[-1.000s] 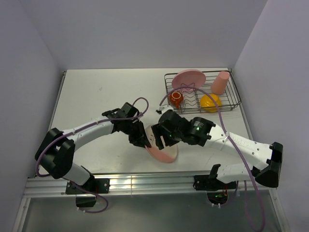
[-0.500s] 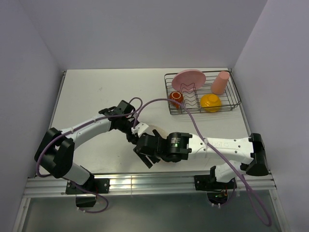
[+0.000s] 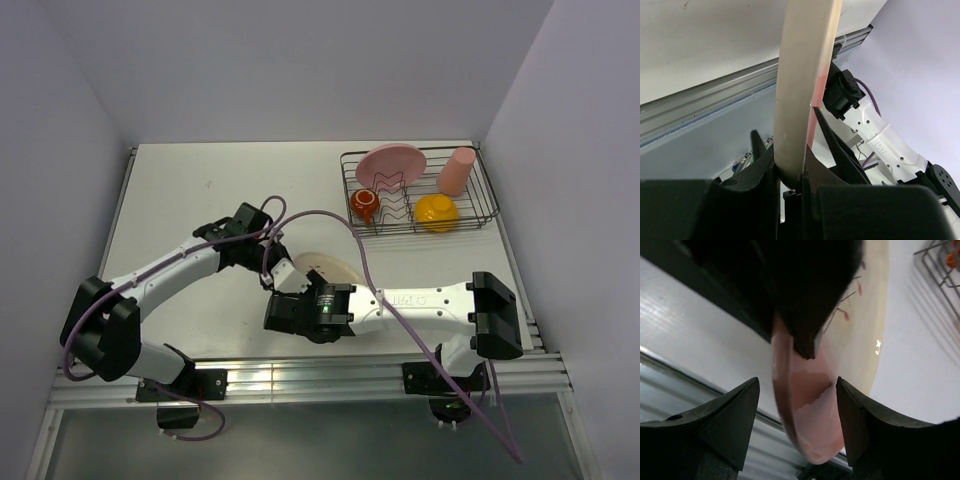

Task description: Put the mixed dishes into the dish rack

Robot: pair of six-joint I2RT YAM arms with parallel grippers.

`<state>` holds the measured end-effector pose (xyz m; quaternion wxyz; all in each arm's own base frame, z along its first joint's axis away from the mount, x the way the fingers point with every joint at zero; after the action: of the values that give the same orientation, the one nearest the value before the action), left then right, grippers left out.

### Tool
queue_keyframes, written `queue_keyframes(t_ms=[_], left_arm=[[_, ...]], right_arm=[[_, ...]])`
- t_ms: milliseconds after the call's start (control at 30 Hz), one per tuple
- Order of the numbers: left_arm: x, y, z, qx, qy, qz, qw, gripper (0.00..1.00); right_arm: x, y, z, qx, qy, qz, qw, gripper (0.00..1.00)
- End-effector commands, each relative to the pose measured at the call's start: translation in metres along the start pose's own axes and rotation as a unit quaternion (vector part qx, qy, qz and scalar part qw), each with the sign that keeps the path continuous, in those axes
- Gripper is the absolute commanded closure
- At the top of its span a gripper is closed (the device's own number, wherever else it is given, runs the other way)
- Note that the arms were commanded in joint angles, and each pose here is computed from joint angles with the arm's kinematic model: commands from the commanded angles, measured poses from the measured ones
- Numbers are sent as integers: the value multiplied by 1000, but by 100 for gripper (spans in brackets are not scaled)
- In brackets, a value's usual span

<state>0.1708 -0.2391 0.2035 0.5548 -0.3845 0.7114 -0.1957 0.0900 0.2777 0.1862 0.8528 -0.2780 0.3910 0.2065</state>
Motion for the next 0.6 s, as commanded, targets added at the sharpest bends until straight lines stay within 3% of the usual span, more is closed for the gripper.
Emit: queue_keyframes(t_ms=[0, 100, 133, 200, 233, 500, 567], left_arm=[[-30, -34, -19, 59, 30, -81, 995, 100], [-30, -31, -19, 55, 31, -83, 995, 100], [-30, -31, -18, 53, 31, -86, 994, 100], [-30, -31, -19, 51, 30, -89, 994, 100], [-30, -30, -18, 51, 30, -89, 994, 100], [-36, -33, -14, 56, 18, -100, 993, 99], [-40, -34, -11, 55, 8, -104, 993, 82]], right_arm=[[-3, -11, 19, -5, -55, -60, 997, 30], [-3, -21, 19, -12, -73, -92, 993, 46], [-4, -23, 19, -12, -78, -99, 992, 59], [-7, -26, 20, -10, -86, -105, 991, 74], [-7, -26, 21, -7, -87, -106, 991, 98], [-21, -19, 31, 4, -99, -113, 989, 100], [-25, -18, 32, 9, -104, -109, 989, 100]])
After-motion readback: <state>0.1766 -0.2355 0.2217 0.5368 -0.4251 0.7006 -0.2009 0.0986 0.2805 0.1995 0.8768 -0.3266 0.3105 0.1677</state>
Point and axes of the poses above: each gripper's point midway between its finger pads, its own x axis out along the fingers, its own y axis along the line the jaws close on, z = x × y, the point moved 7 cm from there along -x, back along the fingers, and after that the axes turned 4 degrees about x, right-handed, at the moved point
